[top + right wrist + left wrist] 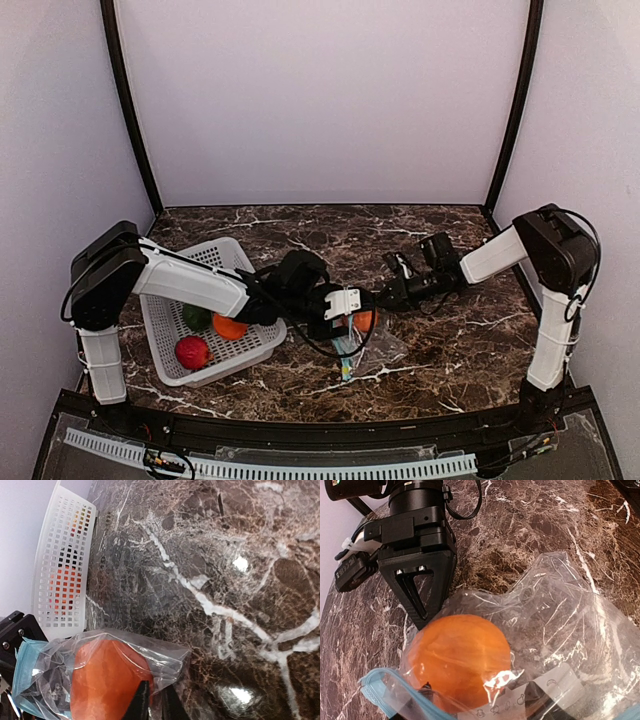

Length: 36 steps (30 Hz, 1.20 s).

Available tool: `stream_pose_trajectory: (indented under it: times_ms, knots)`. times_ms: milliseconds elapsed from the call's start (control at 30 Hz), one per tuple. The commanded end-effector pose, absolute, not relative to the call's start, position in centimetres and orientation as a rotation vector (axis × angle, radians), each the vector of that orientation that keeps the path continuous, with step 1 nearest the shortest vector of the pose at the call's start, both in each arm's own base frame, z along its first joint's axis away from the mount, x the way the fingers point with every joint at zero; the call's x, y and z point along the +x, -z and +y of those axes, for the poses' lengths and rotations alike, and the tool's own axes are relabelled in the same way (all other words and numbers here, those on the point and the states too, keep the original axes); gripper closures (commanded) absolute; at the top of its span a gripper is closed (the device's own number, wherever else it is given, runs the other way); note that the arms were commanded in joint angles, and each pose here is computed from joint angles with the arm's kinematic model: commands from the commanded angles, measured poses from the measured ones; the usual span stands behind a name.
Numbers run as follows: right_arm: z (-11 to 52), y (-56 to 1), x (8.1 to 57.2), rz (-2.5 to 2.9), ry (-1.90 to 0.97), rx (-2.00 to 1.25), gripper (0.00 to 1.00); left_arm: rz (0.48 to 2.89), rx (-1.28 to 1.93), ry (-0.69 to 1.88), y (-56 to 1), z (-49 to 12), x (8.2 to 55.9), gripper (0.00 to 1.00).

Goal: Open the zip-top bag and remove the fake food

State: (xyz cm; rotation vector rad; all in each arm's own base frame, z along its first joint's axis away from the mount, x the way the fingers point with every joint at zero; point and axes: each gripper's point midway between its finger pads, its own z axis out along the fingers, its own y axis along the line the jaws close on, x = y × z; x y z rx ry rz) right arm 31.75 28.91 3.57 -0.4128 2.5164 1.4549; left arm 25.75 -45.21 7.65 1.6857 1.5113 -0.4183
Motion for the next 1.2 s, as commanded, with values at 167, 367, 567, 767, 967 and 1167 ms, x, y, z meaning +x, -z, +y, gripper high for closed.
stream_pose_trajectory:
  times_ms: [167, 367, 567, 767, 967, 1167]
  knots:
    - [30.9, -3.5, 30.3, 2.504, -1.442, -0.541, 1.0, 1.534, 1.726, 0.439, -6.2, -45.4, 25.2, 0.27]
    - [31.4, -3.5, 29.3, 2.515, -1.429, -0.584, 1.0, 1.555, 1.75, 0.451, -4.9, -45.5, 25.0, 0.2]
    - [32.1, -3.3, 28.3, 2.516, -1.446, -0.622, 1.0, 1.552, 1.764, 0.457, -4.4, -46.2, 25.2, 0.21]
    - [31.9, -3.2, 28.0, 2.529, -1.436, -0.62, 1.0, 1.562, 1.764, 0.436, -4.3, -46.2, 25.7, 0.31]
    - [30.7, -3.0, 28.8, 2.533, -1.42, -0.547, 1.0, 1.554, 1.735, 0.434, -6.7, -45.6, 25.4, 0.52]
    - [29.2, -3.0, 29.9, 2.534, -1.388, -0.479, 1.0, 1.525, 1.695, 0.451, -10.3, -45.1, 24.9, 0.56]
